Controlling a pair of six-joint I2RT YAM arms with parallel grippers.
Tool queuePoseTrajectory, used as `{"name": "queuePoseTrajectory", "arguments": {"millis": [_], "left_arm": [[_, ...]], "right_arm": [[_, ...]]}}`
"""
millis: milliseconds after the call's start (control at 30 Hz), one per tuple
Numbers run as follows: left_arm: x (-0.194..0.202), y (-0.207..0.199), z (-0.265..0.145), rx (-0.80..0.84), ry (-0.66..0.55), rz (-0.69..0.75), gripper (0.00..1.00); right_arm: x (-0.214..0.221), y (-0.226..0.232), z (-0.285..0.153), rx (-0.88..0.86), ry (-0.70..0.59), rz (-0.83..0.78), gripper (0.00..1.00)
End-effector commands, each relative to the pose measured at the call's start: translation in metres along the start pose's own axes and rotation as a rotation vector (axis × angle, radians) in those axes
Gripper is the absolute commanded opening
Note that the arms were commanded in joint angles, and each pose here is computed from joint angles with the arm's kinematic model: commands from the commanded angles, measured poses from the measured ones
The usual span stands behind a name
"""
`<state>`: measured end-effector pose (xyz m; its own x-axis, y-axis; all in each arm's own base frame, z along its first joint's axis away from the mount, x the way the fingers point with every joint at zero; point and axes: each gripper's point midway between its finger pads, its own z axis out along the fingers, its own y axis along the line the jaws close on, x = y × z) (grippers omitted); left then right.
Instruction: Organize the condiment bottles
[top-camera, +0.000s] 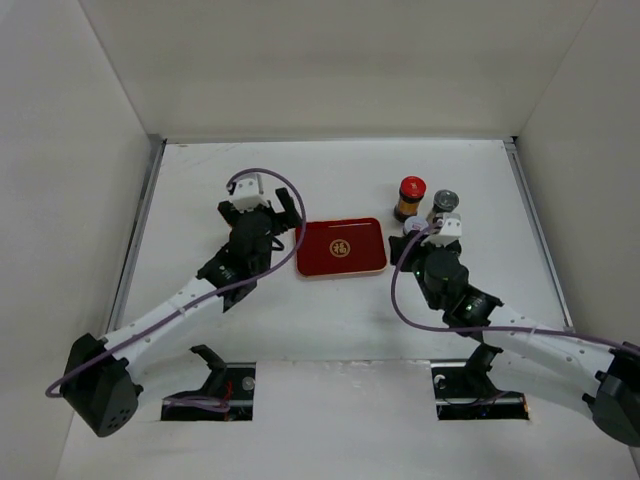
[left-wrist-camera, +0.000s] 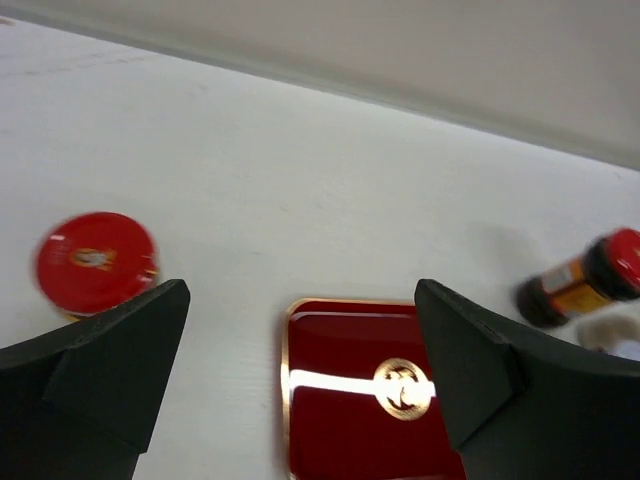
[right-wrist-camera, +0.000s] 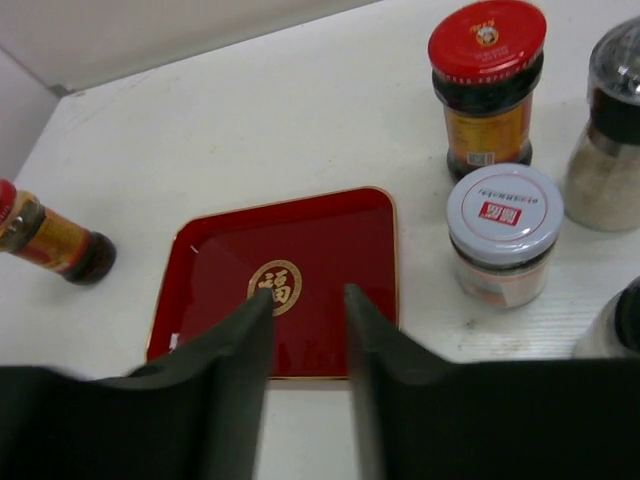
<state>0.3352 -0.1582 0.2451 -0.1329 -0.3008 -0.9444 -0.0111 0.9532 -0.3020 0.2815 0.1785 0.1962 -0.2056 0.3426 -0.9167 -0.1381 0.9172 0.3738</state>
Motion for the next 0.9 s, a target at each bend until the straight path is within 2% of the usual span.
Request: {"name": "queuePoseTrajectory", "arguments": {"millis": [0,33,67,100,133,200,300,433,567,700,867], "left_arm": [[-0.026,0.051,-0.002,-0.161,-0.065,0.053,1.0],[-0.026,0.059,-0.002,-0.175,-0.069,0.041,1.0],[-0.025,0.07,-0.003,-0.189,-0.066,0.029,0.95],[-0.024,0.077,-0.004,-0.2,-0.062,0.014,0.85],[-0.021,0.082,-0.004,-0.211,-0.051,0.006,0.81],[-0.009,0.093,0.004,-0.243,-0.003,-0.003,0.79],[0.008,0.094,0.023,-0.242,0.092,0.001,0.85],[0.019,0.1,0.033,-0.276,0.126,0.02,0.94],[0.036,0.105,0.047,-0.276,0.184,0.033,0.95],[0.043,0.112,0.055,-0.309,0.192,0.033,0.94],[0.048,0.12,0.071,-0.354,0.194,0.046,0.88]], "right_arm": [[-0.006,0.012,0.003,-0.042,-0.044,0.025,0.49],[-0.003,0.014,0.002,-0.051,-0.036,0.018,0.62],[-0.002,0.018,0.003,-0.061,-0.033,0.012,0.73],[0.001,0.022,0.003,-0.075,-0.023,0.002,0.8],[0.004,0.027,0.003,-0.086,-0.013,-0.007,0.84],[0.011,0.036,0.004,-0.108,0.002,-0.024,0.91],[0.019,0.042,0.008,-0.12,0.011,-0.056,0.95],[0.03,0.051,0.008,-0.142,0.034,-0.081,0.99],[0.034,0.053,0.011,-0.146,0.035,-0.097,1.0],[0.034,0.054,0.01,-0.151,0.035,-0.097,1.0],[0.034,0.051,0.007,-0.154,0.034,-0.079,1.0]]}}
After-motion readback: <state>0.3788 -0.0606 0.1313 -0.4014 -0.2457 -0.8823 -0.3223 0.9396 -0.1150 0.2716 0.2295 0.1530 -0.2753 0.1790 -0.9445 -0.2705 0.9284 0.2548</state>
